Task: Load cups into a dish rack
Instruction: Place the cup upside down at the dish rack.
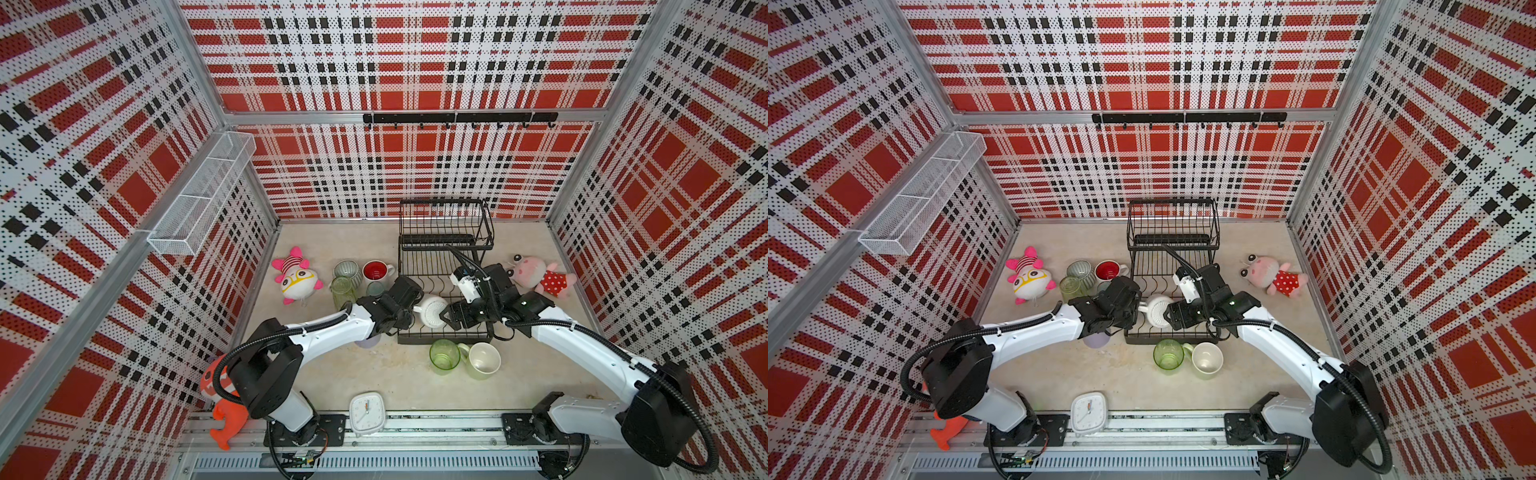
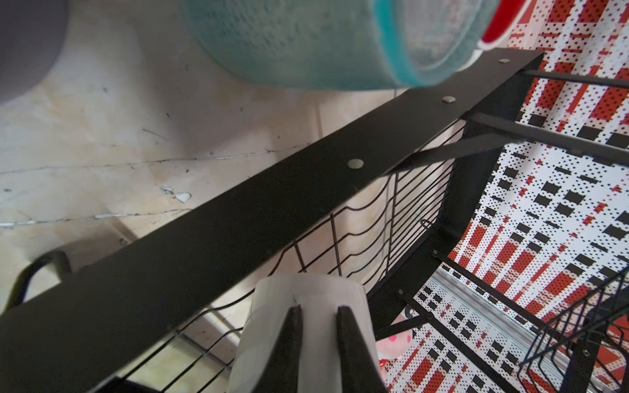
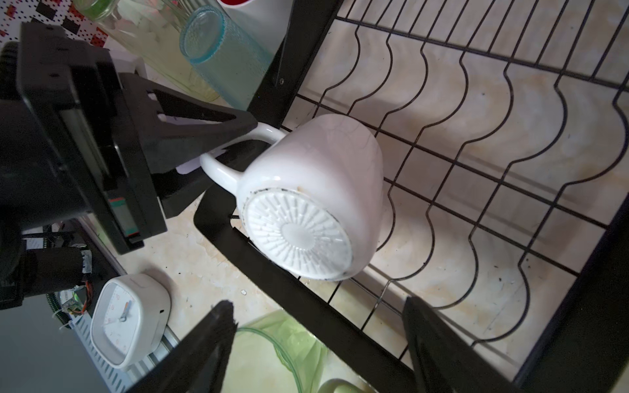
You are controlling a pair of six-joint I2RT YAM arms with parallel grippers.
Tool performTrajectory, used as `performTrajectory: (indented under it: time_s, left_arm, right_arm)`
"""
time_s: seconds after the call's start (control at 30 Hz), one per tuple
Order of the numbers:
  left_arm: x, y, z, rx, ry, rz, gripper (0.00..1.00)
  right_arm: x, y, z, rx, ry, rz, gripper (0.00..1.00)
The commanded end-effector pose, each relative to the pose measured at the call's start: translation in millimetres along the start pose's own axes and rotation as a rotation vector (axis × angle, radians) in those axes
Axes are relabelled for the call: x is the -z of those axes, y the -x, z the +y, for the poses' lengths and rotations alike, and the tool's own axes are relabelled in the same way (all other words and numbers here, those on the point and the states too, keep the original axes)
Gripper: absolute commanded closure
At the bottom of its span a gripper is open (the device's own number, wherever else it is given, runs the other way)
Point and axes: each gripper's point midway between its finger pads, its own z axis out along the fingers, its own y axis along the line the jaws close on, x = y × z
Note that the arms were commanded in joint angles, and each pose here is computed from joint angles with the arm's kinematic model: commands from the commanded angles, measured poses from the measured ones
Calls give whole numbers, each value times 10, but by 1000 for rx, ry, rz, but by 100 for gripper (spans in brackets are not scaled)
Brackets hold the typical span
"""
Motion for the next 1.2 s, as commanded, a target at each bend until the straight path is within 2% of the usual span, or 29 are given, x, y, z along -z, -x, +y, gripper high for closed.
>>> performTrajectory:
  time_s: [0.0, 0.2, 0.47, 0.77, 0.93, 0.97, 1.03, 1.17]
  left_arm:
    - [-107, 35, 96, 67, 30, 13, 100]
    - [-207, 60, 131, 84, 48, 29, 100]
    - [-332, 85, 163, 97, 74, 47, 100]
    - [-354, 74, 137, 104, 76, 54, 100]
    - [-357, 78, 101, 105, 73, 58, 100]
    - [-360, 81, 98, 103, 72, 57, 98]
    - [-362, 63, 79, 100, 69, 64, 87]
    - [-370, 40, 50, 95, 64, 73, 81]
  right_arm:
    - [7, 156, 12, -17, -5, -22, 17]
    - [-133, 303, -32, 64, -19, -33, 14]
    - [-312, 394, -44, 106, 27, 16, 20]
    - [-424, 410, -96, 63, 10, 38, 34]
    - [-474, 406, -151, 50, -14, 43, 45]
    - [-485, 406, -152, 47, -14, 45, 47]
    - [-496, 418, -142, 43, -7, 46, 49]
    - [-527, 430, -157, 37, -13, 59, 52]
